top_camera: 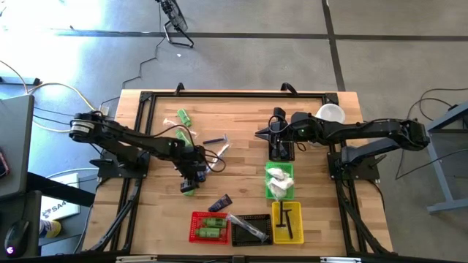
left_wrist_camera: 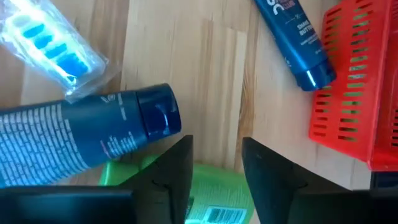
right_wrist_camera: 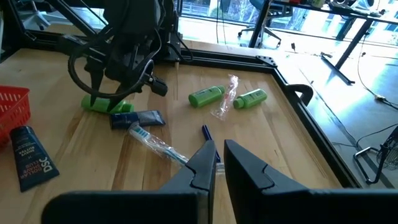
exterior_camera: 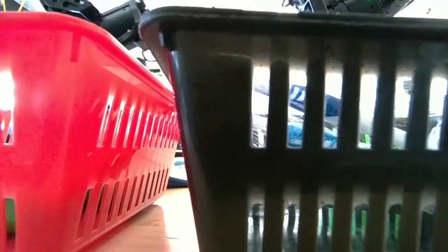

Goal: Pick & Place Travel size toiletries
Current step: Put the top blue shaving cream into the top black bin

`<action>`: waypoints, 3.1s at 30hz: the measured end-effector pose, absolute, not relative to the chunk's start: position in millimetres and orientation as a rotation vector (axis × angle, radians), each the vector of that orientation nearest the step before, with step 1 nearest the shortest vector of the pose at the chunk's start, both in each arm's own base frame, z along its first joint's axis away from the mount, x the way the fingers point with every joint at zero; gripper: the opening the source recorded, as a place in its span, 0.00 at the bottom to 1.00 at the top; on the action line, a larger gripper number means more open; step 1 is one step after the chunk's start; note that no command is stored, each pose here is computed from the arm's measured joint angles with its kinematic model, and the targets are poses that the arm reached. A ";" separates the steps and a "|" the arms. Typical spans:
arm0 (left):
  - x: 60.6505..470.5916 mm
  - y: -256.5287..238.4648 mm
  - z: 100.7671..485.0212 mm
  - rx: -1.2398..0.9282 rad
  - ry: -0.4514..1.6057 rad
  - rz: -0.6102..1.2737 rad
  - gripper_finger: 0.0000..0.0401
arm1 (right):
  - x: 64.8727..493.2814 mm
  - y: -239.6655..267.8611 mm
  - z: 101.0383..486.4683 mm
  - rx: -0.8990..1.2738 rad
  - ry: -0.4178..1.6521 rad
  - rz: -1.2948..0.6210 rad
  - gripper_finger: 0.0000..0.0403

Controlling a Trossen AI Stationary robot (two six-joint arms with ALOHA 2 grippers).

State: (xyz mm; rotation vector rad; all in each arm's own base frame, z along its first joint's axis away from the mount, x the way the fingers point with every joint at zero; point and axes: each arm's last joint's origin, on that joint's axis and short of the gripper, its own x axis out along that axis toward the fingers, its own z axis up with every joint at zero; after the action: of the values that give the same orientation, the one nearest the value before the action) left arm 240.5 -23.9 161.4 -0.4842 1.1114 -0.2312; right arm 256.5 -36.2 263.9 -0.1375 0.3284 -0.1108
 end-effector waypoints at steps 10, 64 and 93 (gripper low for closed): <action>240.9 -23.7 161.8 -0.465 1.104 -0.238 0.09 | 256.6 -36.1 264.0 -0.138 0.328 -0.110 0.06; 281.8 4.2 181.8 -0.291 0.903 -0.176 0.01 | 256.7 -36.3 264.3 -0.165 0.325 -0.108 0.06; 235.9 6.4 210.0 -0.163 1.395 -0.065 0.00 | 256.1 -36.1 262.5 -0.158 0.345 -0.105 0.06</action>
State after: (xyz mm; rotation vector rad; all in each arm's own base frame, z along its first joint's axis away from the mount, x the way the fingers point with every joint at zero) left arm 235.9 6.4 210.0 -0.1627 1.3948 -0.0652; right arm 256.1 -36.1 262.5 -0.1578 0.3449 -0.1051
